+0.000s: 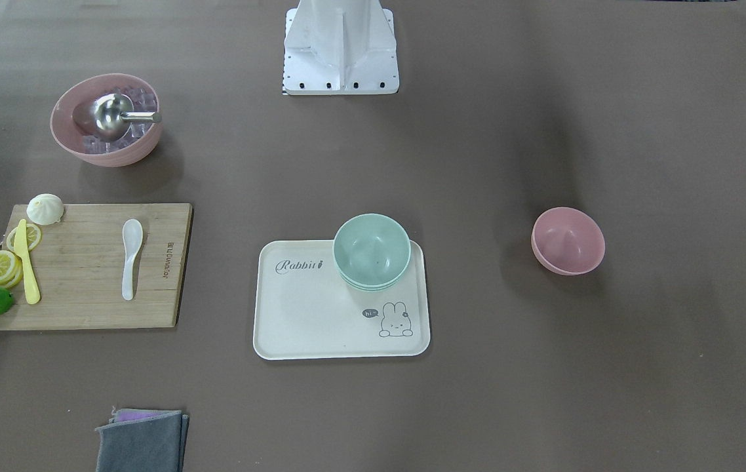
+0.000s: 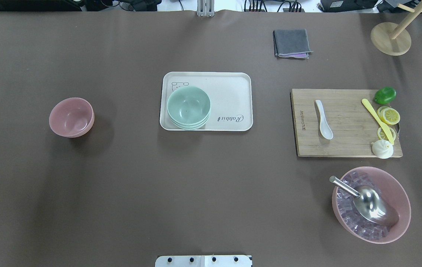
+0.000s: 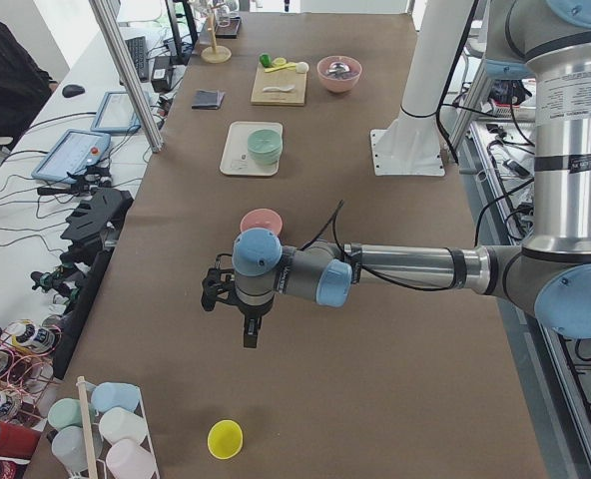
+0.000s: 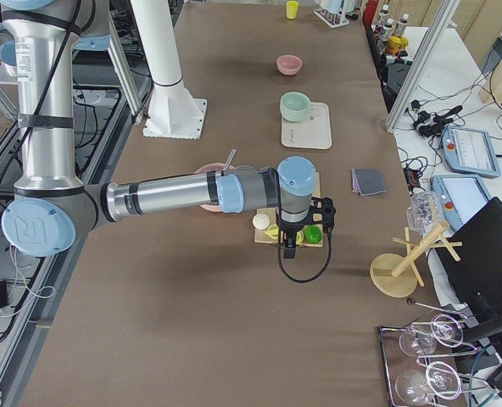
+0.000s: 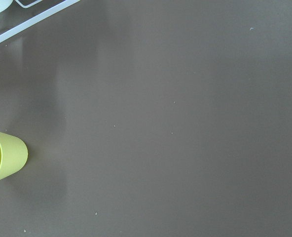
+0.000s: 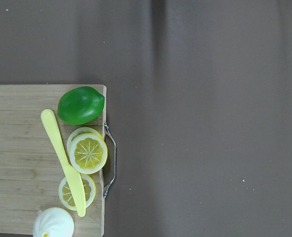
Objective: Stack pink bowl on green and place spoon
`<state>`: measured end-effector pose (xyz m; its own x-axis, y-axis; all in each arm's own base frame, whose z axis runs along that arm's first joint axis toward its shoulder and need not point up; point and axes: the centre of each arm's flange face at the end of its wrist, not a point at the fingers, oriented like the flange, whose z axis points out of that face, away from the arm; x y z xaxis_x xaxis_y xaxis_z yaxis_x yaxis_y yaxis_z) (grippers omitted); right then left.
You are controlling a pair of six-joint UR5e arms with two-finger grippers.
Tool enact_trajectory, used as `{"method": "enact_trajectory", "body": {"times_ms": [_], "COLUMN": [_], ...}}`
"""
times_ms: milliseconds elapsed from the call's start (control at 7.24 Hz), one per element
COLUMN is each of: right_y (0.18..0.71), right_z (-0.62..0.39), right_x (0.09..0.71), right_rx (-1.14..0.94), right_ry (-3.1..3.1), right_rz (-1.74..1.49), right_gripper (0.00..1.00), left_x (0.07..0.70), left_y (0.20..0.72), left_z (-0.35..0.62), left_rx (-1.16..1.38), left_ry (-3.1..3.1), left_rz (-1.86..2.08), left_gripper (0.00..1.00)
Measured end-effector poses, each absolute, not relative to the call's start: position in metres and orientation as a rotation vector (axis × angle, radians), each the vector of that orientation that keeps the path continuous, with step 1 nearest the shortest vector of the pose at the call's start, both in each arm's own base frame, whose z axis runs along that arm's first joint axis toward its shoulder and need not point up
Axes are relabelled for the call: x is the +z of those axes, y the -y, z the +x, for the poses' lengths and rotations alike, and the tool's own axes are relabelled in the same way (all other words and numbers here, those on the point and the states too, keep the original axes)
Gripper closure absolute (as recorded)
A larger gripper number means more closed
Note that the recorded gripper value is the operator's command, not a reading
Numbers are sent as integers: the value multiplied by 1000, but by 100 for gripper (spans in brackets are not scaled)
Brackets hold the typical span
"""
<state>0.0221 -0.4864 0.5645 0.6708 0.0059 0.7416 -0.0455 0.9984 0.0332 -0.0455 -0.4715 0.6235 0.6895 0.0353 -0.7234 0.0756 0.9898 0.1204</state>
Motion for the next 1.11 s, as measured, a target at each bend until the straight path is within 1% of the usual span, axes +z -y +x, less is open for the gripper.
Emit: {"method": "enact_trajectory", "body": {"times_ms": [553, 1106], "right_y": [485, 484], "right_z": [22, 22], "right_x": [563, 555], "right_rx": [32, 30], "right_ry": [836, 873], "right_rz": [51, 54], "right_gripper": [0, 0], "left_x": [613, 554], "left_y": [478, 528], "left_z": [-42, -23], "left_rx": [0, 11], "left_ry": [-815, -842], "left_rz": [176, 252], "left_gripper": [2, 2]}}
